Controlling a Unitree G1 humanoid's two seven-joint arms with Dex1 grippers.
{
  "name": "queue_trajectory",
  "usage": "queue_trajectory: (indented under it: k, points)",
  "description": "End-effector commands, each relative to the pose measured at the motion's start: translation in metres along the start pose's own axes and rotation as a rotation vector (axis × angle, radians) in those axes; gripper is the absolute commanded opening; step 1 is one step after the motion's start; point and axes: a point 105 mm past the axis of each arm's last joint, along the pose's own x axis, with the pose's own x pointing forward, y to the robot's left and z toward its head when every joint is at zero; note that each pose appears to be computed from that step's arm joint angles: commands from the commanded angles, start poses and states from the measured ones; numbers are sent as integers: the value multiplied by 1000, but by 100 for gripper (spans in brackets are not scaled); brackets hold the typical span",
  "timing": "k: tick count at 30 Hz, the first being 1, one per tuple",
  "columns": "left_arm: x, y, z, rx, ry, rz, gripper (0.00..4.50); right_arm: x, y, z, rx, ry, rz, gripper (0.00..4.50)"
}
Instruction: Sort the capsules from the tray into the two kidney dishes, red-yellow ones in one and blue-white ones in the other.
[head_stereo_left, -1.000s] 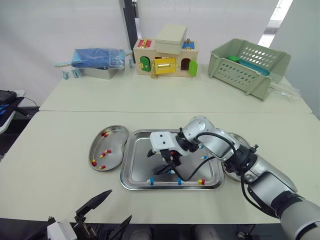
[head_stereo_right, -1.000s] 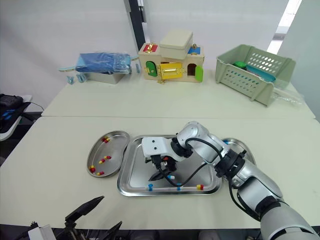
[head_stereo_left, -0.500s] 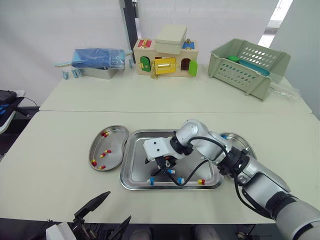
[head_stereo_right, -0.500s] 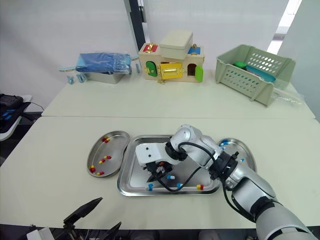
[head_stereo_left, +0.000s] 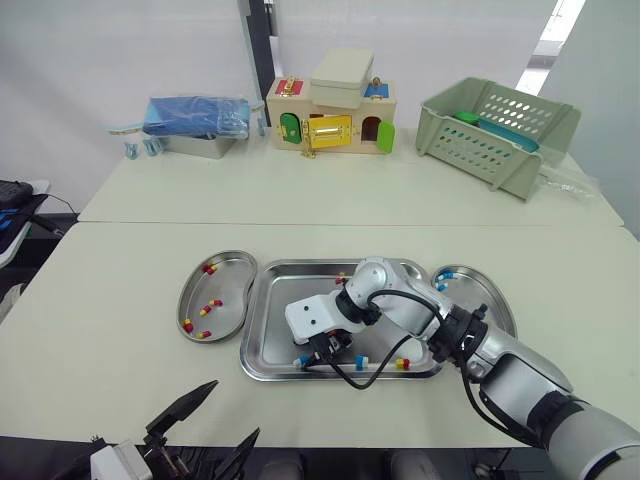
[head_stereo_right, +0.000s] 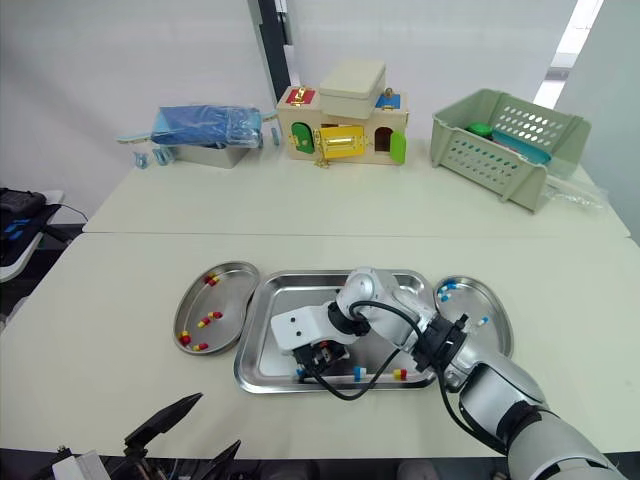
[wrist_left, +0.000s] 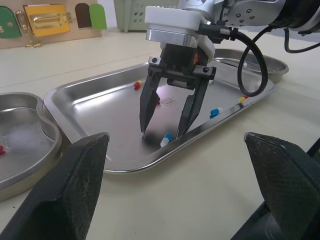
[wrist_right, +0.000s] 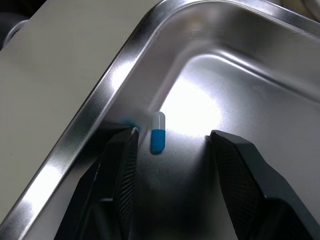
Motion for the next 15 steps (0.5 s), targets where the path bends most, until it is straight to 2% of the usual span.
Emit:
queue_trajectory:
  k: [1,6,7,10,15]
  points:
    - [2,-3,6,19,-12,-14,450,4,1,4,-23,-5,8,253]
    - [2,-3,6,21,-10,-10,450,7,1,4,-21,-3,11,253]
    - [2,-3,6,21,-10,-9,450,8,1,3,-20,-1,11,218]
    - [2,-3,6,21,-8,-6,450,8,2,0,-18,8,15,170]
    - [2,-3,6,21,-5,-5,450,8,3,-3,-15,13,21,59]
